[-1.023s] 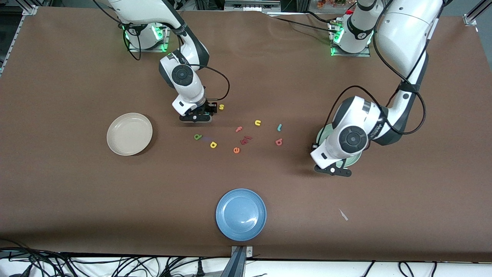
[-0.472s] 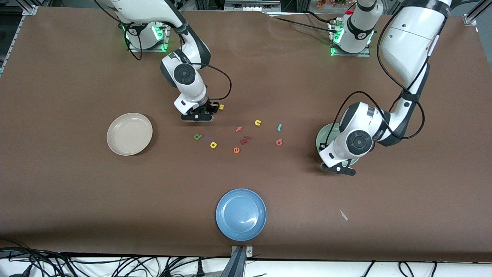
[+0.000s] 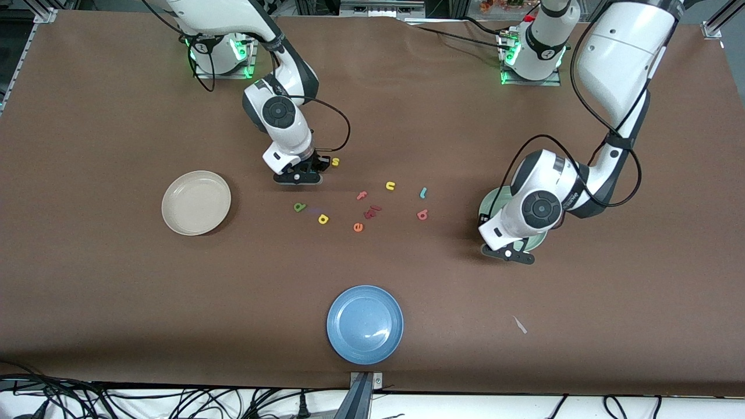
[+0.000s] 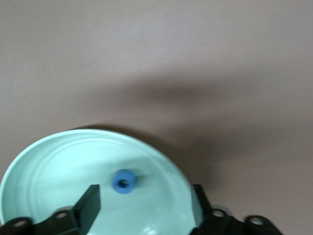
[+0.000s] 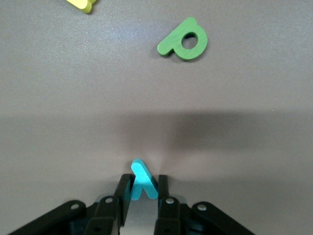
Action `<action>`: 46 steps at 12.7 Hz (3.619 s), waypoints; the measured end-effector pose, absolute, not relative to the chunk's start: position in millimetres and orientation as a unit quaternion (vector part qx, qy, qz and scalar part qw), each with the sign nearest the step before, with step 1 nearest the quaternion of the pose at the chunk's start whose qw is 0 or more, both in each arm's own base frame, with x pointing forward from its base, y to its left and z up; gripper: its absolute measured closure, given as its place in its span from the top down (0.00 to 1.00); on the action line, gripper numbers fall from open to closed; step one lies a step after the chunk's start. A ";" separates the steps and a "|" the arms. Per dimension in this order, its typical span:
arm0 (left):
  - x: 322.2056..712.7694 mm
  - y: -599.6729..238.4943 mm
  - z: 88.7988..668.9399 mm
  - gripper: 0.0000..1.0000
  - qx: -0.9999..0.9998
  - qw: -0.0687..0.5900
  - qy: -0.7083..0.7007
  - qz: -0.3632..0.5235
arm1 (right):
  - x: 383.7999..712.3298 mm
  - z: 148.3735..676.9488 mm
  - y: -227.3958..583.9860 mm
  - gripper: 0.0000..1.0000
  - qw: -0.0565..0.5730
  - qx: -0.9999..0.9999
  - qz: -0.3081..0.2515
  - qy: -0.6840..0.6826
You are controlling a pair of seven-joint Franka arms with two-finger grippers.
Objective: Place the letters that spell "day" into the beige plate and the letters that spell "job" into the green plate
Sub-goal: 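Grasp the pink letter with the left gripper while the right gripper holds the y, then release the y on the white plate while the left gripper carries the pink letter, then drop the pink letter on the green plate while the right gripper reaches the p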
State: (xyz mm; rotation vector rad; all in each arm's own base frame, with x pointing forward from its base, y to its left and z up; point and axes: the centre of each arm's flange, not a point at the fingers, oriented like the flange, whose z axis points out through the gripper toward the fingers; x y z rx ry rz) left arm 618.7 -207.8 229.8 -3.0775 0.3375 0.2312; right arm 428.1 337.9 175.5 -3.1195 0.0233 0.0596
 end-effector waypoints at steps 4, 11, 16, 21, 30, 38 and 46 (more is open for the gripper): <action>584.6 -300.6 262.9 1.00 -0.998 0.007 0.036 0.059 | 434.0 179.0 341.7 0.26 0.004 -1.000 0.027 0.008; 553.5 -380.3 203.6 1.00 -0.999 -0.006 0.008 0.046 | 502.6 234.8 296.7 0.26 -0.035 -0.997 0.038 0.056; 556.1 -373.8 172.4 0.67 -0.999 -0.005 0.008 0.051 | 551.1 260.2 181.2 0.26 -0.061 -0.997 0.040 0.036; 557.1 -374.1 173.2 0.39 -0.999 -0.006 0.008 0.050 | 572.1 243.0 83.4 0.26 -0.062 -0.996 0.060 0.005; 601.0 -313.2 229.1 0.29 -0.998 0.017 0.030 0.053 | 569.9 247.2 162.2 1.00 -0.028 -0.995 0.048 0.077; 600.6 -160.9 223.3 0.29 -0.982 0.041 0.121 0.142 | 581.1 234.6 279.4 1.00 -0.001 -0.970 0.040 0.240; 553.0 -151.9 199.4 0.56 -0.980 0.040 0.136 0.140 | 581.9 226.3 289.5 1.00 -0.015 -0.957 0.061 0.284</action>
